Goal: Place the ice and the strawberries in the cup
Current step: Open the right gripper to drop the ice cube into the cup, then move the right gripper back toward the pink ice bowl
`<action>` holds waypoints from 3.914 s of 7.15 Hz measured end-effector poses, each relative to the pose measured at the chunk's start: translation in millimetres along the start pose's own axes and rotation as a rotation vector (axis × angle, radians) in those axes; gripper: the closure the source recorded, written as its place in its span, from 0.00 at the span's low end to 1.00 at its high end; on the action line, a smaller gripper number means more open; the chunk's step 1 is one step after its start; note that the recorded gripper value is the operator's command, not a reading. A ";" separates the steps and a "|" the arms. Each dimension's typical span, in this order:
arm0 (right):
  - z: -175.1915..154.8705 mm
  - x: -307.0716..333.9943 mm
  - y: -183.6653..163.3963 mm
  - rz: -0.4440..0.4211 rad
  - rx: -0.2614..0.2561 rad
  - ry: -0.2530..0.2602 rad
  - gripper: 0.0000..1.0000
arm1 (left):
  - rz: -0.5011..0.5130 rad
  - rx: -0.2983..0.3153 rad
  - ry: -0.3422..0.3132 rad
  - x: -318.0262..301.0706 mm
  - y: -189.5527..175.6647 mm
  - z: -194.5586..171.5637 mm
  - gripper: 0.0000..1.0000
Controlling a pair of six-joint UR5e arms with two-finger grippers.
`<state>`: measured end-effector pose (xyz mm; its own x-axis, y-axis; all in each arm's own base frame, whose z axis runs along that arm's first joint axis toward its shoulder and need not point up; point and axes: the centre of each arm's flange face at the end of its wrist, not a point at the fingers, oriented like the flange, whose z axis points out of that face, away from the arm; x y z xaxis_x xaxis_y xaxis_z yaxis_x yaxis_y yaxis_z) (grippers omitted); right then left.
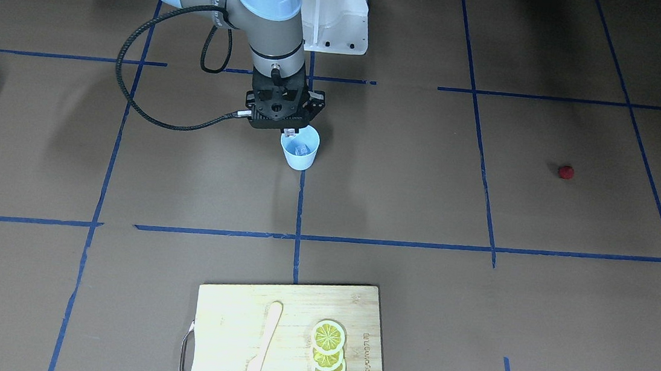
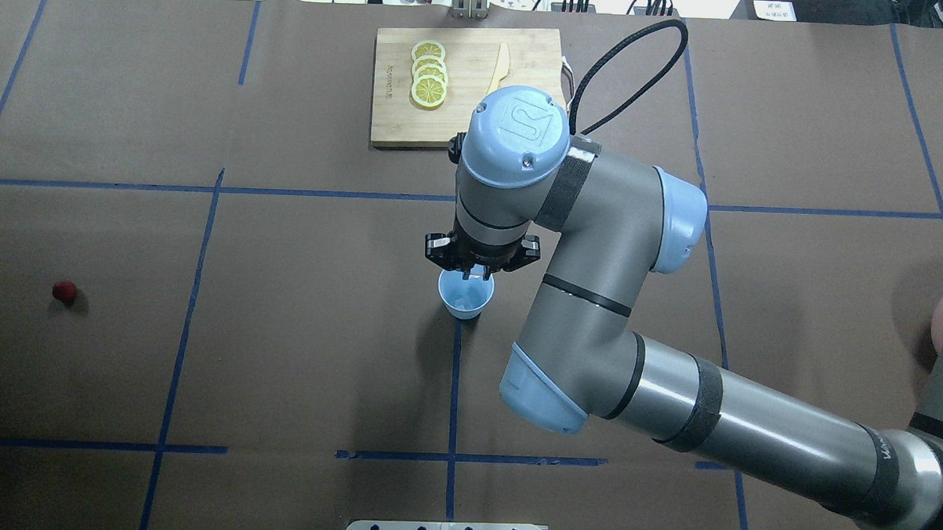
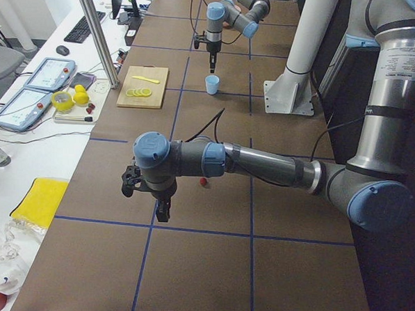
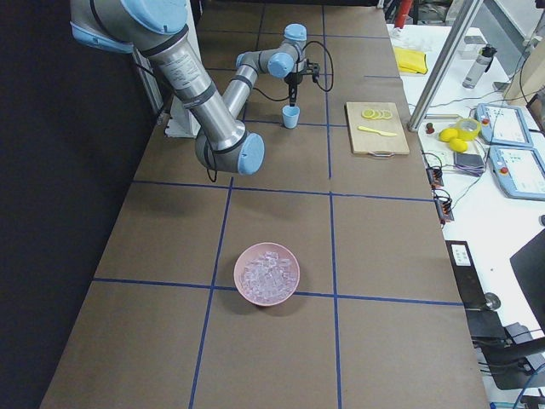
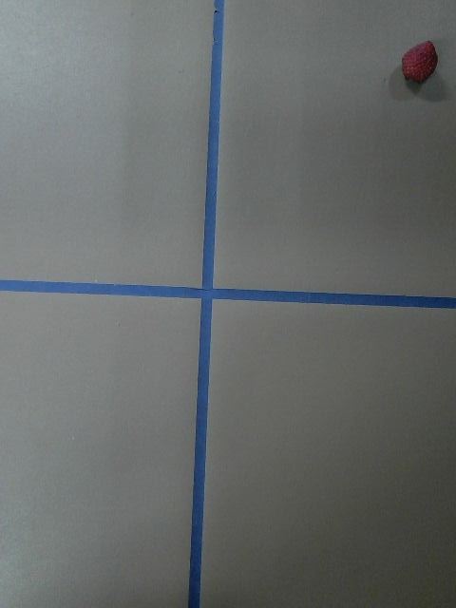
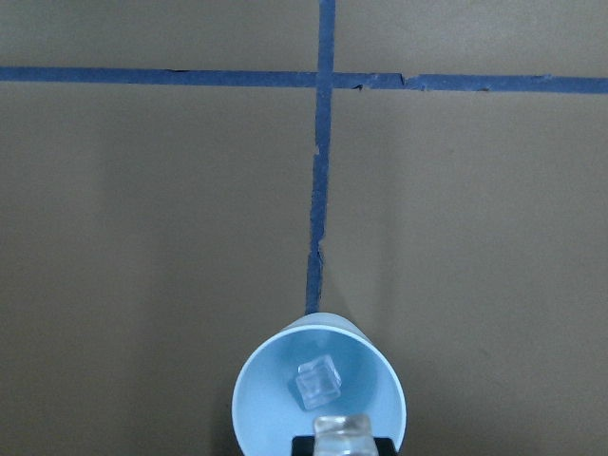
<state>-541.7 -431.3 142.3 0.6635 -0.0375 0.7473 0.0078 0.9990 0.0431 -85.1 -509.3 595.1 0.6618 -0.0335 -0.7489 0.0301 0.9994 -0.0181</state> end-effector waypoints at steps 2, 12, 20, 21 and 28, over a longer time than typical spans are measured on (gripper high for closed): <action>6.3 -5.4 7.5 -0.009 0.005 0.008 0.91 | 0.000 0.000 0.000 0.0 0.0 0.1 0.00; -4.3 -2.6 3.2 -0.016 0.039 -0.024 0.01 | -0.004 -0.001 -0.002 0.0 -0.6 0.2 0.00; -143.8 330.5 -25.1 -0.177 0.075 0.099 0.01 | 0.000 0.006 0.000 4.7 -1.3 -3.1 0.00; -148.7 386.5 -21.7 -0.194 0.070 0.077 0.01 | 0.002 0.008 0.000 5.9 -1.2 -4.1 0.00; -103.3 642.2 45.9 -0.273 0.016 0.094 0.01 | 0.009 0.016 -0.001 9.9 -1.2 -7.7 0.00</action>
<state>-37.9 -407.2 555.7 0.7048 -0.3017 0.6420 0.1840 0.9518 0.2454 -84.3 -510.8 582.6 0.6625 -0.0241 -0.7487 0.0358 0.9994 -0.0005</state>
